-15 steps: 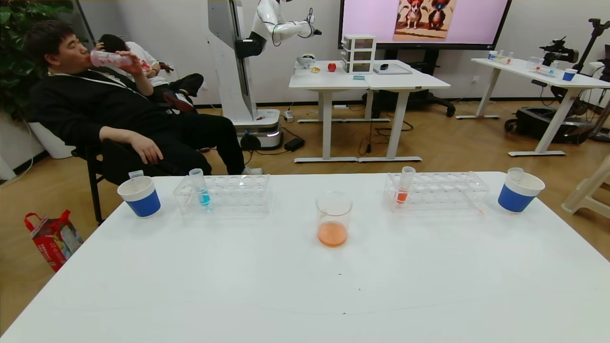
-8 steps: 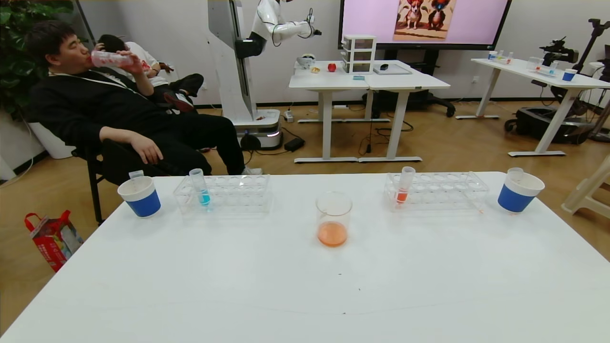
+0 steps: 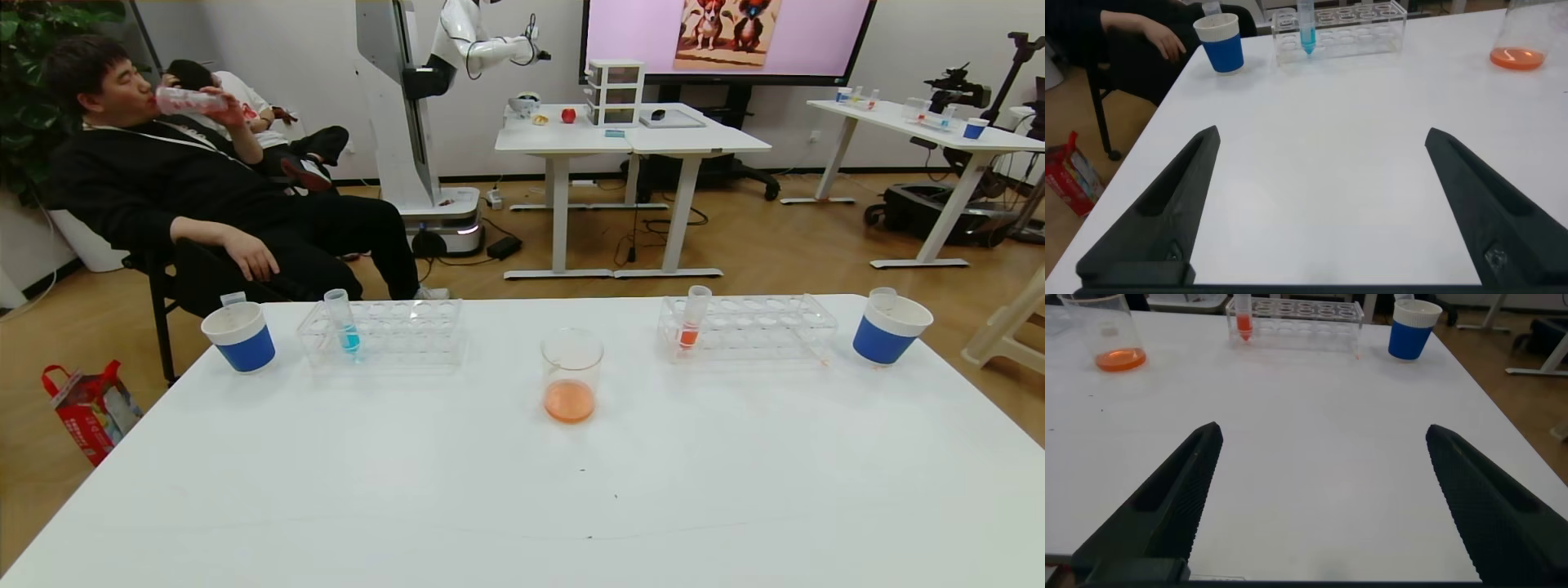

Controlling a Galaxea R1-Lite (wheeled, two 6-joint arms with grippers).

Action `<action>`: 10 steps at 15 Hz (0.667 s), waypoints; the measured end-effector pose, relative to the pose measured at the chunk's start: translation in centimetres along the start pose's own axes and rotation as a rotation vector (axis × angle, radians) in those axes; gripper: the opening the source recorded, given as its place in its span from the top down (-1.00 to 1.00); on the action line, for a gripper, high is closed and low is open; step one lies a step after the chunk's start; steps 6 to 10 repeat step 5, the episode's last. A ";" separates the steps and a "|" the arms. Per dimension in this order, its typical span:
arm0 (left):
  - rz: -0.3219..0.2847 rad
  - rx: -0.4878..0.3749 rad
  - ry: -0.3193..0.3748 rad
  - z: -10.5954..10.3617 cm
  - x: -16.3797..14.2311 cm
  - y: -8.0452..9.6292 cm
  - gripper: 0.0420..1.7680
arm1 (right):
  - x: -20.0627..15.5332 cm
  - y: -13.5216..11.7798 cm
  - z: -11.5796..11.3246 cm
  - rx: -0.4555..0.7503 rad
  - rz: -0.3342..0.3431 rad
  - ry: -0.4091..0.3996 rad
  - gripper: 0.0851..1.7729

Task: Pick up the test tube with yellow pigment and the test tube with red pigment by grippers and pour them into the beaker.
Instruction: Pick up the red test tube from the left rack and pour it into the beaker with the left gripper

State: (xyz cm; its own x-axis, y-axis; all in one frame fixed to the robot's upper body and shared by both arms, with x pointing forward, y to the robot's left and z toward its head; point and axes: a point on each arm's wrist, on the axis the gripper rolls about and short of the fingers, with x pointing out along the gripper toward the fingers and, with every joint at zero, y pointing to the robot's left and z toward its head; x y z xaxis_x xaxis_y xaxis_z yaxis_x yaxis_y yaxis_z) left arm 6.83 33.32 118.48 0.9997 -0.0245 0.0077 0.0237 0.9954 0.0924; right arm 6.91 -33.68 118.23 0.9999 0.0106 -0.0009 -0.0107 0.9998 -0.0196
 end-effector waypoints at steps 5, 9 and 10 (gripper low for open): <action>0.015 -0.061 0.009 -0.2 0.1 0.0 -0.98 | 0.0 0.0 0.0 0.000 0.000 0.000 -0.96; 0.015 -0.061 0.009 -0.2 0.1 0.0 -0.98 | 0.0 0.0 0.0 0.000 0.000 0.000 -0.96; 0.015 -0.061 0.009 -0.2 0.1 0.0 -0.98 | 0.0 0.0 0.0 0.000 0.000 0.000 -0.96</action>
